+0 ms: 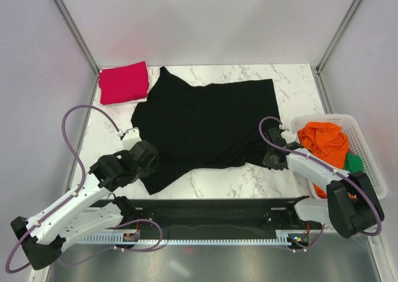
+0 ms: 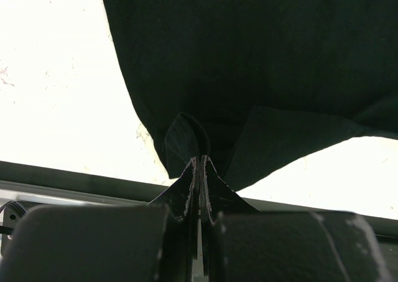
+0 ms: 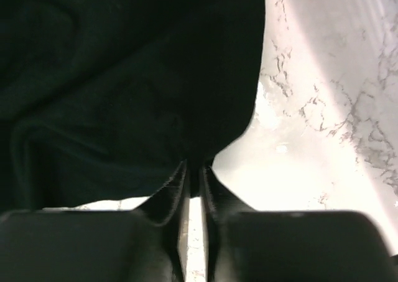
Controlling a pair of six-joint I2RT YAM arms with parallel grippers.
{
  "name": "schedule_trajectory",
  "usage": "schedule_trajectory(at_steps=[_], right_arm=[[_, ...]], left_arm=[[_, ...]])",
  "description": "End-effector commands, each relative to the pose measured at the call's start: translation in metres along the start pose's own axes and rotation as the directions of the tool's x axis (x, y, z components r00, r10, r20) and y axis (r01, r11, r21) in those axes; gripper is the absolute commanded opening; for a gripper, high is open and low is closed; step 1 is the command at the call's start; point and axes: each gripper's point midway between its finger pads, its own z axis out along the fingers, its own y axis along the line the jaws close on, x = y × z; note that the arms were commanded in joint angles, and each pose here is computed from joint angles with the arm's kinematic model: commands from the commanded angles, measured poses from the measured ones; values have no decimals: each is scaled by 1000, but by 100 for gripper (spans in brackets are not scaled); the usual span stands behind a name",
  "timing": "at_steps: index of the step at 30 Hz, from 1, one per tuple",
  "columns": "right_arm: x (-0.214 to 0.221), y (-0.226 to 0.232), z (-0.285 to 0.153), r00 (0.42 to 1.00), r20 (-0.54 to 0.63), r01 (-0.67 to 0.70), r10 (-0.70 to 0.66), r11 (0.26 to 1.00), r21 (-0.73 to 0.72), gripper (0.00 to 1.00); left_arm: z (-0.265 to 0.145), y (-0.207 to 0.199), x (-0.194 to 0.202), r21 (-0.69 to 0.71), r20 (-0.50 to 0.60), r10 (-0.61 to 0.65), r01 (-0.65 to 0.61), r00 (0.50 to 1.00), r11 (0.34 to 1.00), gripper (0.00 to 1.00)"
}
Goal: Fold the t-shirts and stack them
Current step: Fold the tshirt
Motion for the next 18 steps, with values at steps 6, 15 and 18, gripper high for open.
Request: schedule_trajectory(at_steps=[6,15,18], right_arm=[[2,4,-28,998,-23,-52,50,995,-84,0],[-29,-12,-102,977,114,-152,178,966,-207,0],[-20,-19,-112,978,97,-159,187,958,-239,0]], left_arm=[[-22,-8,-21,92,53,-20,15,998,996,2],[-66,-2,-34,126,3,92,-92,996,988,2],[-70,-5,-26,143,-51,133,-125,990,982,2]])
